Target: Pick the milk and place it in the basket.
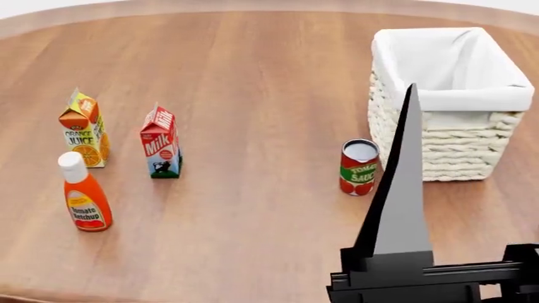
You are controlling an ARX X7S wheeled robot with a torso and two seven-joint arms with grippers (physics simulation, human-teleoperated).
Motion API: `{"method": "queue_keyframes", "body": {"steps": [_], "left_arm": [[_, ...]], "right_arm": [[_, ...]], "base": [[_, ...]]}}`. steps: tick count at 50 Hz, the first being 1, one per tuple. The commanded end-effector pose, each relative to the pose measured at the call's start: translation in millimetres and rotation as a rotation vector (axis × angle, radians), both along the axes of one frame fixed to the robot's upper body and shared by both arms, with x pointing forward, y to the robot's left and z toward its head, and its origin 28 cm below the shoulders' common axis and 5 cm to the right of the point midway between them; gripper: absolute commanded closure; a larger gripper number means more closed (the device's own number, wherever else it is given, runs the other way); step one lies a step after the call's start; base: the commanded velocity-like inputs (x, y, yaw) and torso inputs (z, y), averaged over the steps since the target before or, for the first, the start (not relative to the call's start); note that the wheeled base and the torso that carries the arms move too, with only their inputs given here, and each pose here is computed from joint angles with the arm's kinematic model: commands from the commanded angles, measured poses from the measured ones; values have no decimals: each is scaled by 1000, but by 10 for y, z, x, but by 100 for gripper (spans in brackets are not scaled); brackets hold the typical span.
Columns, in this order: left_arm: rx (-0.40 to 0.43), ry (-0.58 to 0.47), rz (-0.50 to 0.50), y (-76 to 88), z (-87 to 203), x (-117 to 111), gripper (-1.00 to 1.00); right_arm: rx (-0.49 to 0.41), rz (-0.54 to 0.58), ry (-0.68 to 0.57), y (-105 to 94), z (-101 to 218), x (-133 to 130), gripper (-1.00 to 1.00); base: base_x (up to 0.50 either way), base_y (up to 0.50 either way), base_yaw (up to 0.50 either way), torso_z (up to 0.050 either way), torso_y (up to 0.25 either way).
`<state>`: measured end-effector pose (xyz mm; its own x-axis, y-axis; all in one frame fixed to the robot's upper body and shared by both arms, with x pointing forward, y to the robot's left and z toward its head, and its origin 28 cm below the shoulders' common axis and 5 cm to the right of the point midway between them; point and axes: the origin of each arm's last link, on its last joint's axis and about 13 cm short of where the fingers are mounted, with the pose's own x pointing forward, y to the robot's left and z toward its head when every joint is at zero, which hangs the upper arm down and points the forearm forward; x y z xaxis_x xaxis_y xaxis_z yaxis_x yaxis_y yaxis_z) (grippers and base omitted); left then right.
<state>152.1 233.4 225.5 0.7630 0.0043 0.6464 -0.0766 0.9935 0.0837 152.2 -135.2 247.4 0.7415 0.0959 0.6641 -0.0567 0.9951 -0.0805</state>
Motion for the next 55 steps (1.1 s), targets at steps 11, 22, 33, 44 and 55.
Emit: {"method": "queue_keyframes", "body": {"steps": [11, 22, 33, 44, 55], "left_arm": [[-25, -53, 35, 30, 31, 60, -100], [-28, -50, 38, 34, 17, 61, -100], [-26, -48, 41, 33, 11, 63, -100], [-26, -48, 40, 35, 10, 67, -100], [-27, -50, 40, 41, 20, 62, -100]], "right_arm": [[9, 5, -15, -8, -14, 54, -100], [8, 8, -12, -8, -35, 50, -100], [-2, 18, -8, -2, -53, 45, -100], [-8, 55, -21, -7, -73, 17, -100], [-34, 69, -30, 2, -78, 2, -100]], "base": [[0, 500, 0, 0, 0], [0, 249, 0, 0, 0], [0, 0, 0, 0, 0], [309, -89, 0, 0, 0], [483, -140, 0, 0, 0]]}}
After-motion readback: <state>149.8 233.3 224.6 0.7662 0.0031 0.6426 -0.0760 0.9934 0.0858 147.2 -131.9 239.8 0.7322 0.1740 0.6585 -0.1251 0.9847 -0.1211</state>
